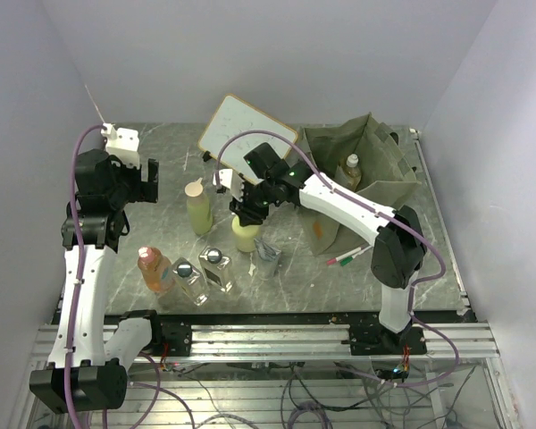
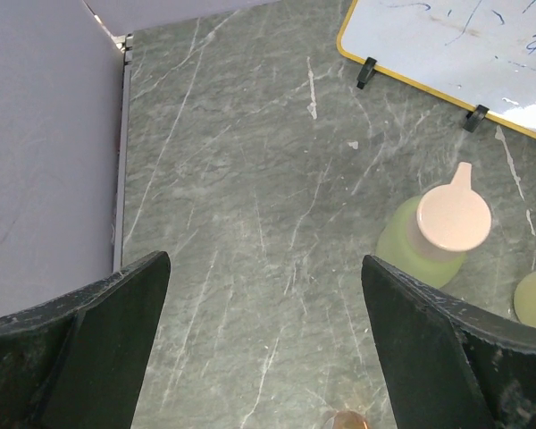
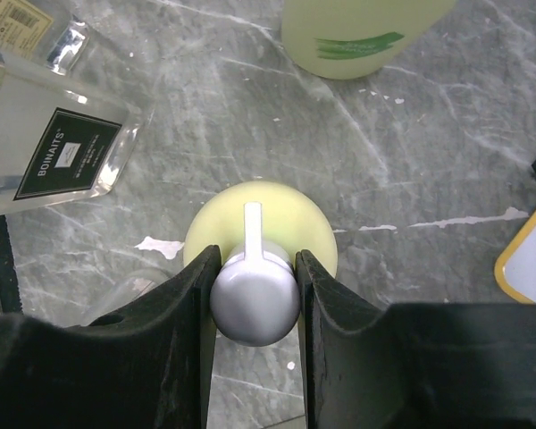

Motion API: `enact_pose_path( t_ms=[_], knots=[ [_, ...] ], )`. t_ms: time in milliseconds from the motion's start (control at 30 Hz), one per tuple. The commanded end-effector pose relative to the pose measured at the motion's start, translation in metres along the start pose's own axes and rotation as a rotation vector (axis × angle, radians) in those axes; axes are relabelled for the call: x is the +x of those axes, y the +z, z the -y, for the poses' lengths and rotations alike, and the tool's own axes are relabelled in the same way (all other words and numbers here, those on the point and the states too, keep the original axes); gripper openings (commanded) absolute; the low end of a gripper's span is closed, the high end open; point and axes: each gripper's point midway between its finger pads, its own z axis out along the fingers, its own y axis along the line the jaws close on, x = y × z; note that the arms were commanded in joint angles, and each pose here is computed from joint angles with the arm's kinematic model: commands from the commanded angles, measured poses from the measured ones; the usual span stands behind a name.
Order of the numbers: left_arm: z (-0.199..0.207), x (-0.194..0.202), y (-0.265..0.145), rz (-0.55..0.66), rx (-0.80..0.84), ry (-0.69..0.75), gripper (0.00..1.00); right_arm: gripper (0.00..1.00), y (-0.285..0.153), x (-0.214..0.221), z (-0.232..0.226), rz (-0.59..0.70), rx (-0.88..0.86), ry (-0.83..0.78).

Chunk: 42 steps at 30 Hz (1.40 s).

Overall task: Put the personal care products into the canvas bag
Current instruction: Pick up the care product from the center of the board, then place the care product in the canvas bag.

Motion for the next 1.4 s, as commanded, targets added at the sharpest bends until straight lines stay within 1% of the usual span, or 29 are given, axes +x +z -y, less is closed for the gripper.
enact_pose_path(
  t_ms=[0, 267, 533, 733, 867, 967, 1167, 1367],
  knots=[
    [0.002, -0.008, -0.002, 0.032, 0.024, 0.004, 0.99, 0.0, -0.043, -0.057, 0.019, 0.127, 0.12, -0.099],
    [0.001, -0.006, -0.002, 0.028, 0.019, -0.001, 0.99, 0.0, -0.095, -0.092, 0.032, 0.171, 0.244, -0.136],
    [0.011, -0.008, -0.001, 0.034, 0.07, -0.023, 0.99, 0.0, -0.164, -0.13, 0.04, 0.248, 0.372, -0.138],
    [0.025, -0.011, -0.003, 0.031, 0.153, -0.014, 0.99, 0.0, -0.22, -0.157, 0.039, 0.31, 0.467, -0.172],
    [0.041, -0.015, -0.008, 0.061, 0.251, 0.008, 0.99, 0.0, -0.251, -0.161, 0.044, 0.332, 0.541, -0.162],
    [0.049, -0.015, -0.009, 0.055, 0.295, 0.027, 0.99, 0.0, -0.275, -0.162, 0.047, 0.351, 0.599, -0.147],
    [0.053, -0.01, -0.006, 0.053, 0.301, 0.069, 0.99, 0.0, -0.335, -0.166, 0.051, 0.418, 0.722, -0.13],
    [0.06, -0.005, -0.001, 0.035, 0.308, 0.082, 0.99, 0.0, -0.393, -0.146, 0.061, 0.453, 0.843, -0.076]
  ],
)
